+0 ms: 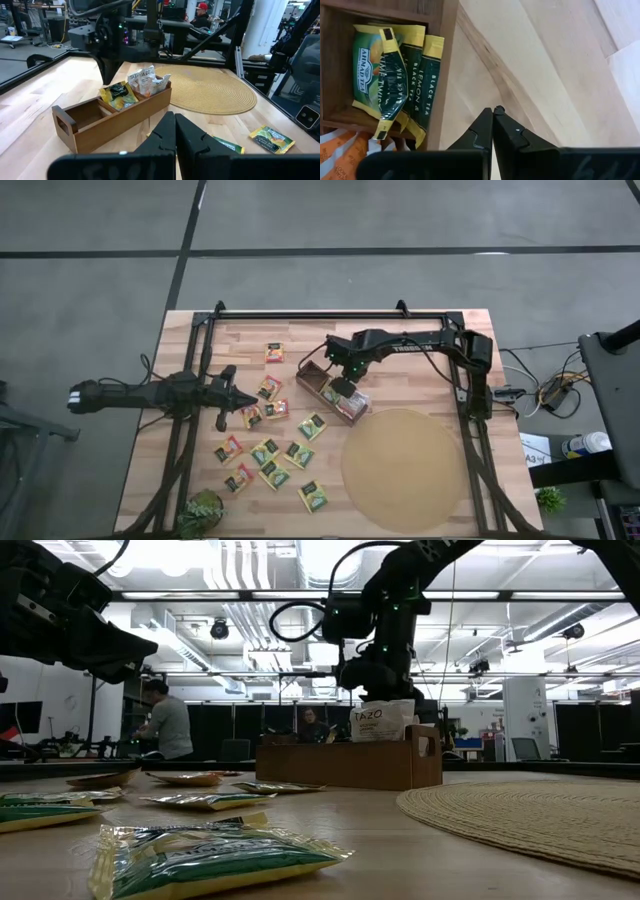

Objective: Pick & Place Tea
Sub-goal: Adjust the yellow tea bags in the wooden organizer

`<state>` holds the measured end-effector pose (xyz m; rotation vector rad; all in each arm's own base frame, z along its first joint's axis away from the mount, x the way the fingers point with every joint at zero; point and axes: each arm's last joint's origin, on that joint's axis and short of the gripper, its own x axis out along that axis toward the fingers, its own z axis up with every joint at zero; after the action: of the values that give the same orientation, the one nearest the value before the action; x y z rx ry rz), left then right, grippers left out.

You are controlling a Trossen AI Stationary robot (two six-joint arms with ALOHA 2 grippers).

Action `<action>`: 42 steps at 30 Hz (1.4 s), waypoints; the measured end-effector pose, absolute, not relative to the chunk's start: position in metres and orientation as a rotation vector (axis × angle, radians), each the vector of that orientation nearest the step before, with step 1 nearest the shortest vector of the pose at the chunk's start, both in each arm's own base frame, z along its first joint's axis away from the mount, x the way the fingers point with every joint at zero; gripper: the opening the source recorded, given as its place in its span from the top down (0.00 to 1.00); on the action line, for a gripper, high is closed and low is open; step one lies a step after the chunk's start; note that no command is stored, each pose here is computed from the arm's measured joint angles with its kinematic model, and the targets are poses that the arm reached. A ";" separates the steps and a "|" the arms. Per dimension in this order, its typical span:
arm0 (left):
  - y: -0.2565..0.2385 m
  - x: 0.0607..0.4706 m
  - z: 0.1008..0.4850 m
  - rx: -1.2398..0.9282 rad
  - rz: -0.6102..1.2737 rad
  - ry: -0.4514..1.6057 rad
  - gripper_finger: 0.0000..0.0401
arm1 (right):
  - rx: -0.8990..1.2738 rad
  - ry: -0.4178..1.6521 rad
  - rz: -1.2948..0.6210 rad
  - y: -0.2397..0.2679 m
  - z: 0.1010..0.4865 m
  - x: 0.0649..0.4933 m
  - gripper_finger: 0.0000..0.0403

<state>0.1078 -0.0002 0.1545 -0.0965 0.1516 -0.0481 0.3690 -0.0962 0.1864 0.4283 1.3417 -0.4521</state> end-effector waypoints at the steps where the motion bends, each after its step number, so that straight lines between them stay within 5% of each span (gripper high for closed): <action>1: 0.000 0.108 0.155 -0.096 -0.048 0.152 1.00 | 0.433 1.341 -0.446 -0.096 0.186 0.369 0.98; 42: 0.000 0.108 0.154 -0.097 -0.048 0.152 1.00 | 0.697 1.191 -0.085 -0.088 0.199 0.387 0.98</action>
<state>0.1078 -0.0002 0.1544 -0.0967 0.1520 -0.0482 0.3871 -0.0884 0.1991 0.6970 1.1911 -0.0852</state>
